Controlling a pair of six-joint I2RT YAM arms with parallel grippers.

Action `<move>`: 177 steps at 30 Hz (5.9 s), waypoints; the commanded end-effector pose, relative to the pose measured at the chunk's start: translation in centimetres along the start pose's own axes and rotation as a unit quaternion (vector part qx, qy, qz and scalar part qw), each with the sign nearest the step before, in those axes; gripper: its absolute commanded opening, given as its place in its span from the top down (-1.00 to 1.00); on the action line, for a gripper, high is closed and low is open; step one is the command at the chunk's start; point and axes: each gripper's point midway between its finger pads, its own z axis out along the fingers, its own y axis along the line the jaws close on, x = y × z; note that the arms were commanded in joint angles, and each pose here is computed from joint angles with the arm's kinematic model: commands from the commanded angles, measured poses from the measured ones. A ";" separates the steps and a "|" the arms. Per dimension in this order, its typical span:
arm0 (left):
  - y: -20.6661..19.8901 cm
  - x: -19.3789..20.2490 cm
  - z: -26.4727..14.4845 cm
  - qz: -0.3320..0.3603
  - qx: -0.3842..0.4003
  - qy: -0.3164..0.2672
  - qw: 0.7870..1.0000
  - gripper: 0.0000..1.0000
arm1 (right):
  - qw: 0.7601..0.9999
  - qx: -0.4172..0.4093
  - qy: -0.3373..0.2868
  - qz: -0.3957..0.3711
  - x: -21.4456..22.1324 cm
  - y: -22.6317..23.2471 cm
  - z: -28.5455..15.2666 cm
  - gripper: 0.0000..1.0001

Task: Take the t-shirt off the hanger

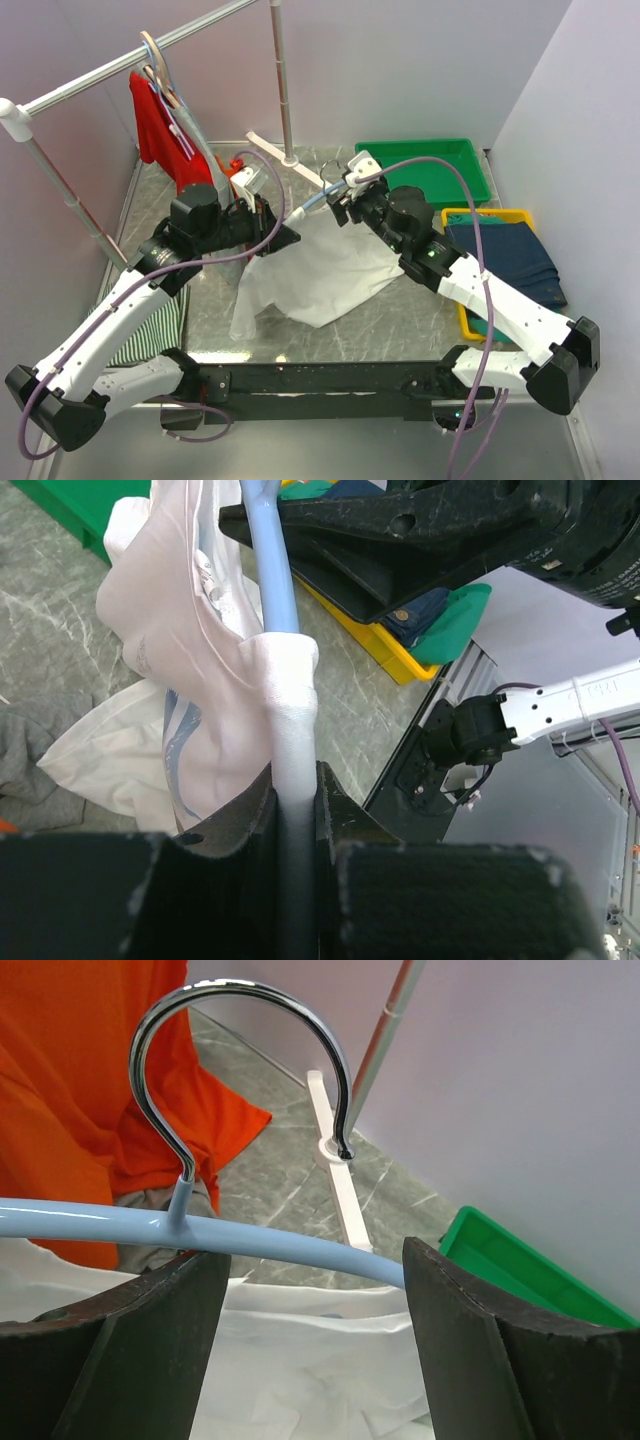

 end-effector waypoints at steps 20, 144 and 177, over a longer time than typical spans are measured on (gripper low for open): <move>-3.0 -2.5 -0.4 0.011 0.063 -0.046 0.997 0.98 | 0.994 0.059 -0.089 0.039 -2.4 -1.3 1.0 1.00; -3.6 -0.6 0.0 0.053 0.110 -0.030 0.992 0.98 | 0.904 -0.225 -0.001 0.363 -5.9 -1.9 -7.7 -0.47; 0.9 -11.2 4.8 0.168 0.208 -0.010 0.963 0.98 | 0.995 -0.061 0.049 0.065 -5.3 -15.2 -3.0 -0.43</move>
